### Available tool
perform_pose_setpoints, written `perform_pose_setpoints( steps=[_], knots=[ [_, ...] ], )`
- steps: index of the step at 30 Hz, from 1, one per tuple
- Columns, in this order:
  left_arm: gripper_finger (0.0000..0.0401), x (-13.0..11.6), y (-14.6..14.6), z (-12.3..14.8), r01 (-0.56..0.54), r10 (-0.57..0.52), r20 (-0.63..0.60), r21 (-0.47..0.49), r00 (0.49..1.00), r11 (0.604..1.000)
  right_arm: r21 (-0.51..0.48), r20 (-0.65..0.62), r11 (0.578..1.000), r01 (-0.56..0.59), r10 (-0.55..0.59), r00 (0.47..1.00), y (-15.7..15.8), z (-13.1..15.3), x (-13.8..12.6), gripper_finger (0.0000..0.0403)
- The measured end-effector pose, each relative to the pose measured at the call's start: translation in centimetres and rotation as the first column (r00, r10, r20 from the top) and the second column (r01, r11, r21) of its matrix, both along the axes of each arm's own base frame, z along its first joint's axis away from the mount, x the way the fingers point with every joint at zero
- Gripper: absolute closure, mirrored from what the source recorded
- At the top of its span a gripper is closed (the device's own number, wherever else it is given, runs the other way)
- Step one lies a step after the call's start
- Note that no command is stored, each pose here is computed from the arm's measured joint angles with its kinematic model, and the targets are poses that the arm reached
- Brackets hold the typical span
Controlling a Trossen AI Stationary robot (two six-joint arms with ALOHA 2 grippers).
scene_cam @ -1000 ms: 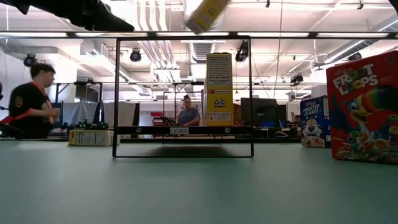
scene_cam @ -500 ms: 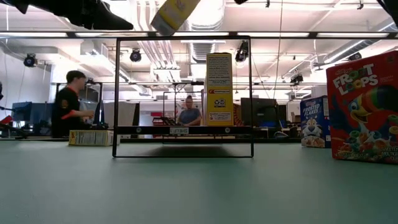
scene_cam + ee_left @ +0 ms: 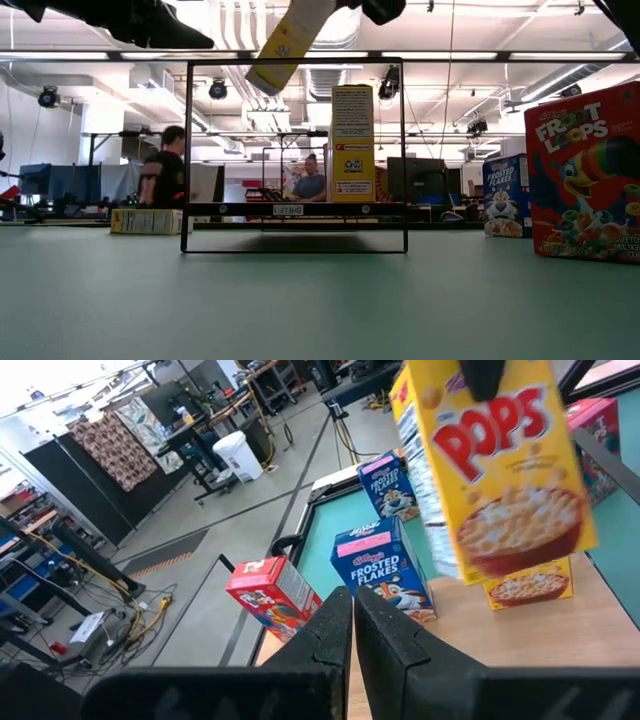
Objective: Stack cereal on shelf
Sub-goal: Put the right yellow cereal box on the shelf aligned with the other yellow cereal box
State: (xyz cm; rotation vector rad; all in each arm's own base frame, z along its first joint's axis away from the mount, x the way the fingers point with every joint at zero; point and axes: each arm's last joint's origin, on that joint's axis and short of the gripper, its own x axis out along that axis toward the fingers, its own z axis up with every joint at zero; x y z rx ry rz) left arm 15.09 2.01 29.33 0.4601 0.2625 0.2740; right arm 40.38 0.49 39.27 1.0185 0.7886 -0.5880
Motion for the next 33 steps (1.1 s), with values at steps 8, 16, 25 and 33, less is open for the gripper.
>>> perform_pose_setpoints(
  steps=[8, 16, 25, 33],
  knots=[
    [0.0401, 0.1, 0.0, -0.1, 0.000, 0.000, -0.006, -0.001, 1.000, 1.000, -0.002, -0.095, 1.000, -0.011, 0.011, 0.995, -0.7, -3.8, 2.6, 0.0264],
    [0.0401, 0.1, 0.0, -0.2, 0.001, -0.001, -0.013, -0.002, 1.000, 1.000, 0.060, -0.164, 0.997, -0.054, 0.063, 0.984, -1.6, -6.7, 4.3, 0.0264],
    [0.0401, 0.4, 0.0, -0.4, 0.003, -0.002, -0.031, 0.002, 1.000, 1.000, 0.074, -0.196, 0.993, -0.094, 0.107, 0.975, -2.2, -8.0, 4.8, 0.0263],
    [0.0401, 0.6, 0.1, -0.5, 0.003, -0.003, -0.041, 0.003, 0.999, 1.000, 0.060, -0.185, 0.992, -0.115, 0.124, 0.975, -2.4, -8.0, 5.0, 0.0220]
  ],
)
